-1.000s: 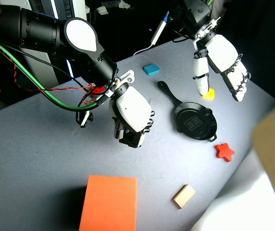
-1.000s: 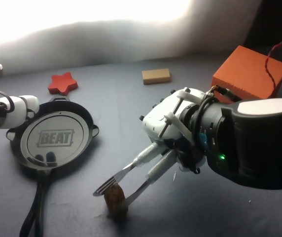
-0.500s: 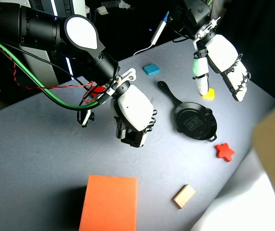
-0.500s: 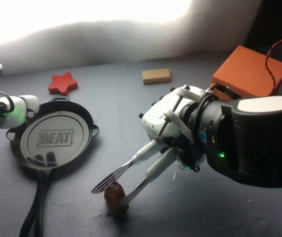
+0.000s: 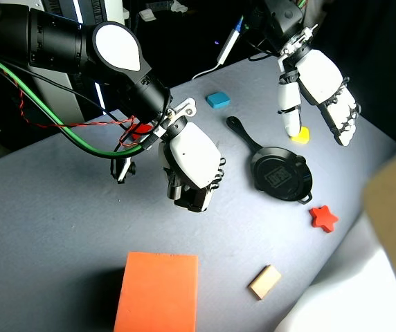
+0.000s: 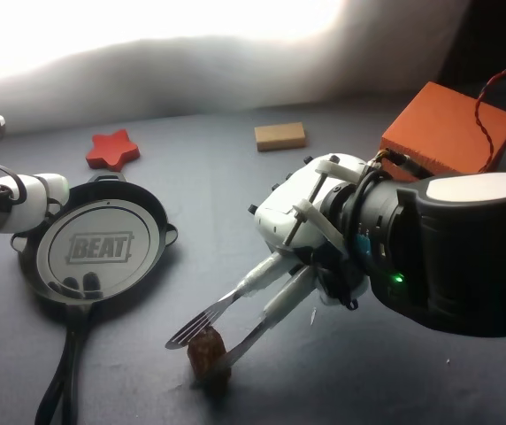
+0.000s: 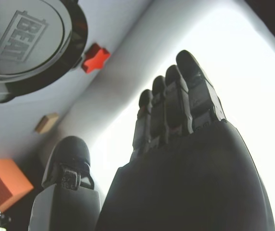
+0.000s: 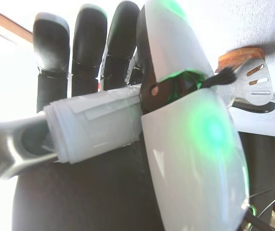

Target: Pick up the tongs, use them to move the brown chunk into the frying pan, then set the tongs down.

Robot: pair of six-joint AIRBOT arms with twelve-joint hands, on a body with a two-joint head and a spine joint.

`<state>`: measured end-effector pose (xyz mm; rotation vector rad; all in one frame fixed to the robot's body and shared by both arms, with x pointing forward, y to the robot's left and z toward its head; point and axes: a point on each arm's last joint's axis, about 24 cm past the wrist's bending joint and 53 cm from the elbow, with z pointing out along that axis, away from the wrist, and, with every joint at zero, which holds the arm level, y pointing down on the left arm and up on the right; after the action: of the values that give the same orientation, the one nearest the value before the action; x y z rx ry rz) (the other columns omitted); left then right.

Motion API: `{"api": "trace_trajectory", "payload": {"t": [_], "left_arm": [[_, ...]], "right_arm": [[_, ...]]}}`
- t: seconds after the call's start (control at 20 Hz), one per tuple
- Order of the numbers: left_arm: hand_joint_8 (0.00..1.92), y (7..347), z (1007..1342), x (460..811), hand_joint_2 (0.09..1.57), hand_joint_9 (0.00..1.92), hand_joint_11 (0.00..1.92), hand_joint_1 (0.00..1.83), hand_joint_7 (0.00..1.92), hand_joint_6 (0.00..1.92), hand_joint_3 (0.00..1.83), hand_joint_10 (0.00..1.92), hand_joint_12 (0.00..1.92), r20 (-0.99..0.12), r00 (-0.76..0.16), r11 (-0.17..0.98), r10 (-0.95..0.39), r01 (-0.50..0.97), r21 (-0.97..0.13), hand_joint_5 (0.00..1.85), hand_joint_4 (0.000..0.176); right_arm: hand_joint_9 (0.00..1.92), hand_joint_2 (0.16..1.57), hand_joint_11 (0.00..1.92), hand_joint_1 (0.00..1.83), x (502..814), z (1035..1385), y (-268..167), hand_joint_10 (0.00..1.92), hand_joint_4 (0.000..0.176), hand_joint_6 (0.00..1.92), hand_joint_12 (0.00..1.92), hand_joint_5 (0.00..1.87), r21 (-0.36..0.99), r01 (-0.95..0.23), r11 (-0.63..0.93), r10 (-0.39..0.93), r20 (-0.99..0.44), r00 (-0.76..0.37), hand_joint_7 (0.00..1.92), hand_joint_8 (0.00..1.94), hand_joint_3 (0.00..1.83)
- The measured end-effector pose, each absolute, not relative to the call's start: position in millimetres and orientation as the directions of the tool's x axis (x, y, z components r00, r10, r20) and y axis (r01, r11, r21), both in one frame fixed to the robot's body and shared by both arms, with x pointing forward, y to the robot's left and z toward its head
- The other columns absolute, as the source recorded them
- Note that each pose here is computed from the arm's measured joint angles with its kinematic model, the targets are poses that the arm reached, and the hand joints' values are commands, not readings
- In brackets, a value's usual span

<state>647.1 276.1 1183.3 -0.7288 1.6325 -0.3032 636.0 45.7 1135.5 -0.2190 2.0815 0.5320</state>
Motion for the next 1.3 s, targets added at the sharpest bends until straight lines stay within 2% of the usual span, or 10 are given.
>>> {"api": "trace_trajectory", "payload": {"t": [0.2, 0.35, 0.45, 0.6, 0.65, 0.7, 0.8, 0.95, 1.0, 1.3], "left_arm": [[0.00, 276.4, 1182.9, 646.9, 1.27, 0.14, 0.00, 0.15, 0.15, 0.01, 0.00, 0.01, 0.54, -0.791, -0.040, 0.765, -0.611, -0.288, -0.576, 0.10, 0.000], [0.00, 276.3, 1182.7, 646.6, 1.28, 0.14, 0.00, 0.14, 0.15, 0.00, 0.00, 0.00, 0.57, -0.791, -0.040, 0.765, -0.610, -0.288, -0.576, 0.10, 0.001], [0.00, 277.3, 1183.0, 646.4, 1.28, 0.14, 0.00, 0.15, 0.15, 0.00, 0.00, 0.00, 0.57, -0.792, -0.037, 0.765, -0.610, -0.291, -0.575, 0.11, 0.000], [0.00, 277.6, 1183.1, 646.4, 1.29, 0.15, 0.00, 0.16, 0.16, 0.01, 0.00, 0.00, 0.61, -0.792, -0.036, 0.764, -0.609, -0.291, -0.575, 0.14, 0.000], [0.00, 277.7, 1183.2, 646.4, 1.28, 0.16, 0.00, 0.14, 0.16, 0.01, 0.00, 0.01, 0.63, -0.792, -0.035, 0.764, -0.609, -0.292, -0.575, 0.14, 0.000], [0.00, 277.8, 1183.0, 646.3, 1.28, 0.16, 0.00, 0.14, 0.16, 0.01, 0.00, 0.01, 0.65, -0.792, -0.035, 0.764, -0.610, -0.292, -0.575, 0.14, 0.000], [0.00, 276.7, 1183.0, 645.8, 1.28, 0.17, 0.00, 0.17, 0.16, 0.01, 0.00, 0.01, 0.65, -0.792, -0.037, 0.765, -0.610, -0.291, -0.575, 0.16, 0.000], [0.00, 275.8, 1182.5, 645.3, 1.29, 0.15, 0.00, 0.14, 0.15, 0.00, 0.00, 0.00, 0.58, -0.790, -0.040, 0.764, -0.611, -0.290, -0.576, 0.16, 0.000], [0.01, 276.0, 1182.5, 645.3, 1.28, 0.18, 0.00, 0.15, 0.18, 0.01, 0.00, 0.01, 0.66, -0.791, -0.039, 0.764, -0.611, -0.291, -0.576, 0.18, 0.000], [0.00, 276.2, 1182.4, 645.2, 1.31, 0.17, 0.00, 0.11, 0.16, 0.00, 0.00, 0.00, 0.69, -0.790, -0.039, 0.763, -0.612, -0.292, -0.576, 0.14, 0.000]], "right_arm": [[1.18, 1.13, 0.90, 1.07, 635.5, 1135.8, 46.8, 1.07, 0.000, 1.06, 1.70, 0.97, 0.277, -0.367, 0.888, 0.042, -0.844, -0.535, 1.33, 0.56, 0.00], [1.23, 1.13, 0.97, 1.06, 635.4, 1135.9, 47.2, 1.14, 0.000, 1.08, 1.74, 0.96, 0.277, -0.369, 0.887, 0.041, -0.844, -0.535, 1.41, 0.57, 0.01], [1.28, 1.30, 1.03, 0.67, 635.4, 1135.9, 47.1, 1.28, 0.000, 1.02, 1.77, 1.11, 0.276, -0.370, 0.887, 0.040, -0.844, -0.534, 1.42, 0.79, 0.03], [1.37, 1.38, 1.15, 0.55, 635.5, 1136.0, 47.0, 1.66, 0.000, 1.20, 1.90, 1.19, 0.275, -0.370, 0.888, 0.039, -0.845, -0.533, 1.46, 1.33, 0.02], [1.50, 1.41, 1.33, 0.54, 635.3, 1136.3, 47.3, 1.82, 0.106, 1.44, 1.92, 1.31, 0.274, -0.371, 0.887, 0.038, -0.846, -0.532, 1.53, 1.58, 0.02], [1.57, 1.43, 1.46, 0.52, 634.8, 1136.3, 47.5, 1.90, 0.162, 1.59, 1.92, 1.36, 0.271, -0.373, 0.887, 0.035, -0.847, -0.531, 1.57, 1.72, 0.02], [1.67, 1.48, 1.66, 0.60, 634.1, 1136.5, 48.0, 1.92, 0.175, 1.89, 1.92, 1.40, 0.269, -0.376, 0.887, 0.033, -0.847, -0.530, 1.56, 1.92, 0.02], [1.76, 1.46, 1.81, 0.86, 634.0, 1136.7, 48.1, 1.92, 0.176, 1.92, 1.92, 1.49, 0.269, -0.377, 0.886, 0.032, -0.848, -0.529, 1.63, 1.94, 0.00], [1.76, 1.45, 1.82, 0.90, 633.9, 1136.8, 48.3, 1.92, 0.176, 1.92, 1.92, 1.49, 0.269, -0.378, 0.886, 0.032, -0.848, -0.529, 1.63, 1.94, 0.00], [1.74, 1.45, 1.82, 0.93, 639.1, 1158.2, 45.3, 1.92, 0.176, 1.92, 1.92, 1.48, 0.282, -0.364, 0.887, 0.064, -0.858, -0.510, 1.63, 1.94, 0.00]]}}
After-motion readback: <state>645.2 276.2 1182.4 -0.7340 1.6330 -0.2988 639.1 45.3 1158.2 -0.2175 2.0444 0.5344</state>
